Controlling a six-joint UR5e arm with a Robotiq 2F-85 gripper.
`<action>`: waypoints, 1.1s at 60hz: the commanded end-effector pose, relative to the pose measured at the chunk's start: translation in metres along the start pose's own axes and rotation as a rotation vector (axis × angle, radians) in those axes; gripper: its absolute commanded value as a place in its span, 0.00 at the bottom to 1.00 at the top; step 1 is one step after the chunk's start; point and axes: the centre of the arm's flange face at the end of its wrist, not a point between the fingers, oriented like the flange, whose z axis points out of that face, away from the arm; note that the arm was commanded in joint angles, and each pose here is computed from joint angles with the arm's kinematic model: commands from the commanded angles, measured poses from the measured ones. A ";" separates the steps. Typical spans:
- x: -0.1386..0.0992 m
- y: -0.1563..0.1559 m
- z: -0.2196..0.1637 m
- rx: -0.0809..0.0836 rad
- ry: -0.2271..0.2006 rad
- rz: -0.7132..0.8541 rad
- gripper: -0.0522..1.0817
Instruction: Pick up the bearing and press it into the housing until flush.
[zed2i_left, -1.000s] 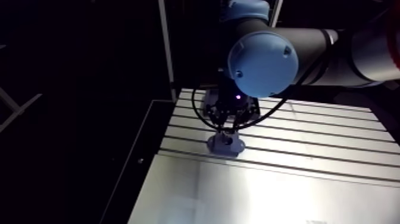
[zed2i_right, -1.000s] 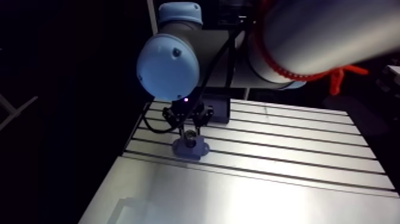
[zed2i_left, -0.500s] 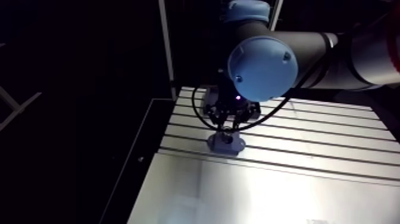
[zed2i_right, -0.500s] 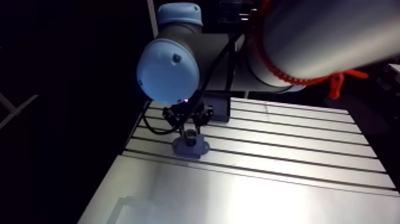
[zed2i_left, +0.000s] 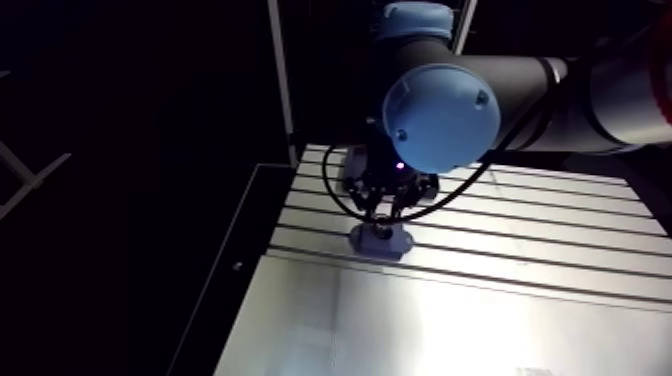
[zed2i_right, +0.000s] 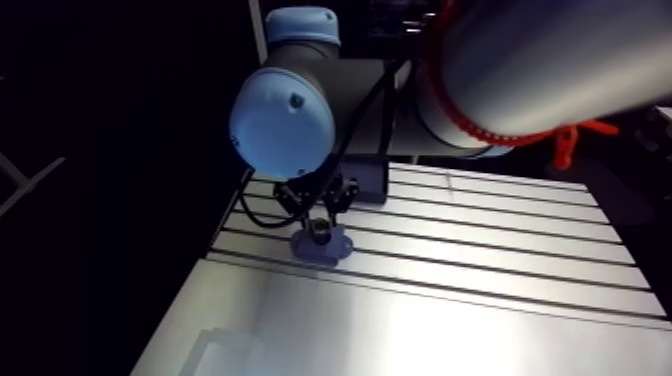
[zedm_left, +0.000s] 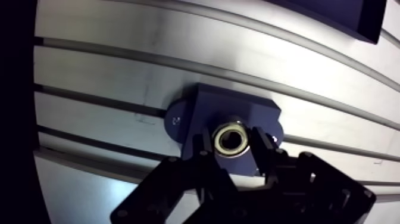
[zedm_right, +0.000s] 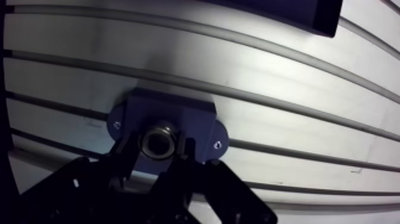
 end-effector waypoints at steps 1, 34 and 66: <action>-0.002 0.000 0.002 -0.001 -0.005 0.001 0.68; -0.004 -0.001 0.005 0.000 -0.014 -0.001 0.68; -0.005 0.000 0.007 -0.001 -0.017 0.001 0.68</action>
